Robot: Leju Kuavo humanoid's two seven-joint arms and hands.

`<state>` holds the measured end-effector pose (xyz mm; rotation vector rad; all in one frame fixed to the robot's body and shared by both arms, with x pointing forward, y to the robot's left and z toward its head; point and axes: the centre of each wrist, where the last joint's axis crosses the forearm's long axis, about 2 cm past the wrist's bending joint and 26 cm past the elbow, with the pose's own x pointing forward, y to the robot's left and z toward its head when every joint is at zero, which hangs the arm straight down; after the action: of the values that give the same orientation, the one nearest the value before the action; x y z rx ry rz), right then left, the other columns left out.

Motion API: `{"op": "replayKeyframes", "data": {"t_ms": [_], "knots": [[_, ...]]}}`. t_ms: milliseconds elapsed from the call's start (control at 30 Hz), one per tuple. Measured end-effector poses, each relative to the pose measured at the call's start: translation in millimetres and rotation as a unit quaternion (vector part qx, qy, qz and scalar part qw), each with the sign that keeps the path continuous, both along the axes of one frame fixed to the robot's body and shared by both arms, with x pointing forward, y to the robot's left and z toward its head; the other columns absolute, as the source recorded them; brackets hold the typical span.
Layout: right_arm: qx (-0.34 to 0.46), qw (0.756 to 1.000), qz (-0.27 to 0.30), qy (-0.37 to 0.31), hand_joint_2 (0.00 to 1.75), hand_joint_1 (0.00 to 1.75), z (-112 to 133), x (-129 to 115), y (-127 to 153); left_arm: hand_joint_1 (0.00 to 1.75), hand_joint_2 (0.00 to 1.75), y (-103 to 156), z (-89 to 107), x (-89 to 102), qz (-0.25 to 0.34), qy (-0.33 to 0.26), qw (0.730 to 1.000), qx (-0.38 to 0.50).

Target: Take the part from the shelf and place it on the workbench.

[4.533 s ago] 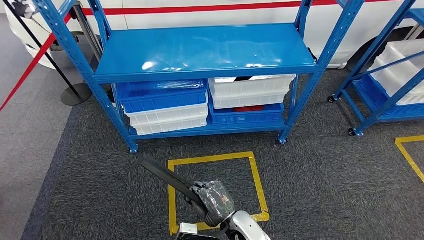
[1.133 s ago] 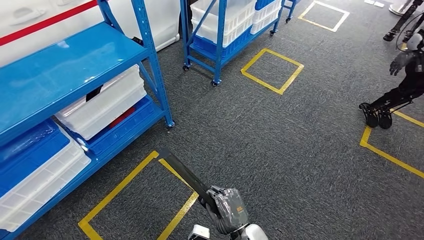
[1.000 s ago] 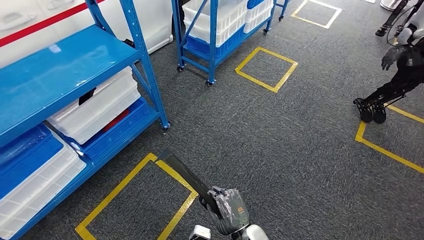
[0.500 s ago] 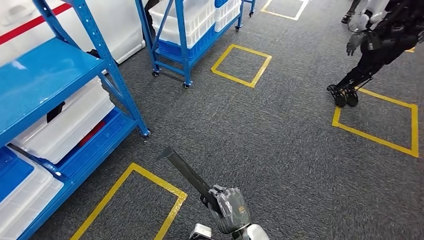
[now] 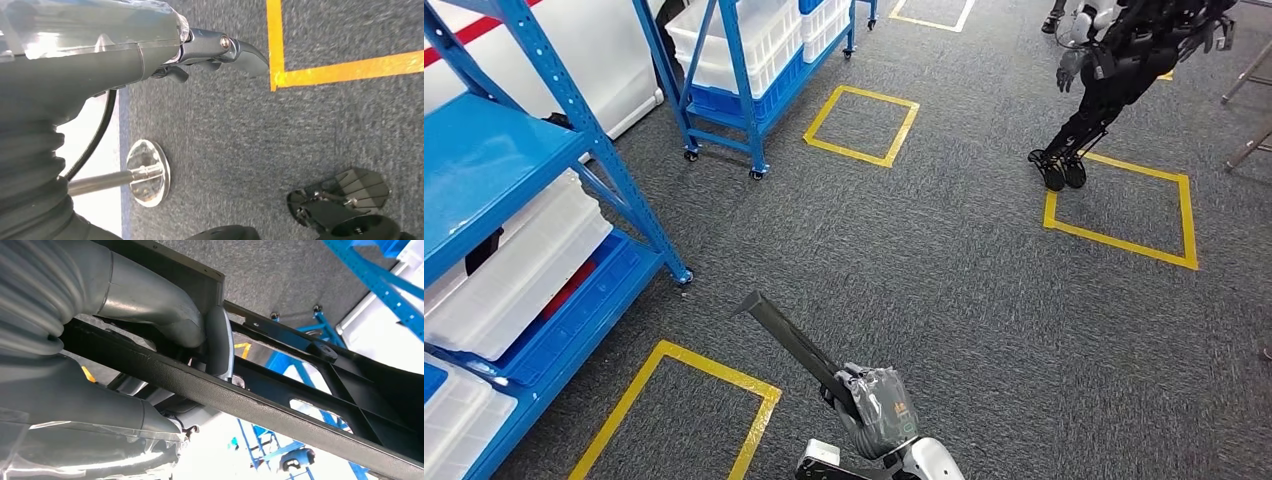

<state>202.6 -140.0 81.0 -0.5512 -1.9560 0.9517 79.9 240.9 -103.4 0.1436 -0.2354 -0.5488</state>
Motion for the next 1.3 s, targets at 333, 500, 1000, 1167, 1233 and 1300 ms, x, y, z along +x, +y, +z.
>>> {"op": "replayKeyframes", "data": {"t_ms": [333, 500, 1000, 1167, 1233, 1300], "knots": [[0.004, 1.000, 0.016, -0.006, 1.75, 1.75, 10.2, 9.6, 11.0, 0.00, 1.75, 0.8, 0.4, 2.5, 0.009, -0.004, 1.000, 0.005], [0.004, 1.000, 0.020, -0.005, 1.75, 1.75, 8.7, 9.8, 11.6, 0.00, 1.75, 1.4, 0.1, 0.5, 0.011, -0.009, 1.000, 0.012], [0.001, 1.000, 0.008, -0.015, 1.75, 1.75, 2.4, 9.8, 2.6, 0.00, 1.75, -14.3, 3.1, 4.4, 0.010, -0.055, 0.998, 0.025], [0.007, 1.000, 0.002, -0.017, 1.75, 1.75, -1.4, 7.4, 1.2, 0.00, 1.75, -17.5, 4.0, 6.5, 0.014, -0.083, 0.996, 0.014], [0.010, 1.000, 0.000, -0.015, 1.75, 1.75, -2.5, 6.6, 1.2, 0.00, 1.75, -17.4, 3.7, 5.5, 0.022, -0.079, 0.997, 0.007], [0.012, 1.000, -0.001, -0.012, 1.75, 1.75, -3.5, 6.1, 1.3, 0.00, 1.75, -16.3, 2.8, 2.2, 0.028, -0.069, 0.997, -0.003]]}}
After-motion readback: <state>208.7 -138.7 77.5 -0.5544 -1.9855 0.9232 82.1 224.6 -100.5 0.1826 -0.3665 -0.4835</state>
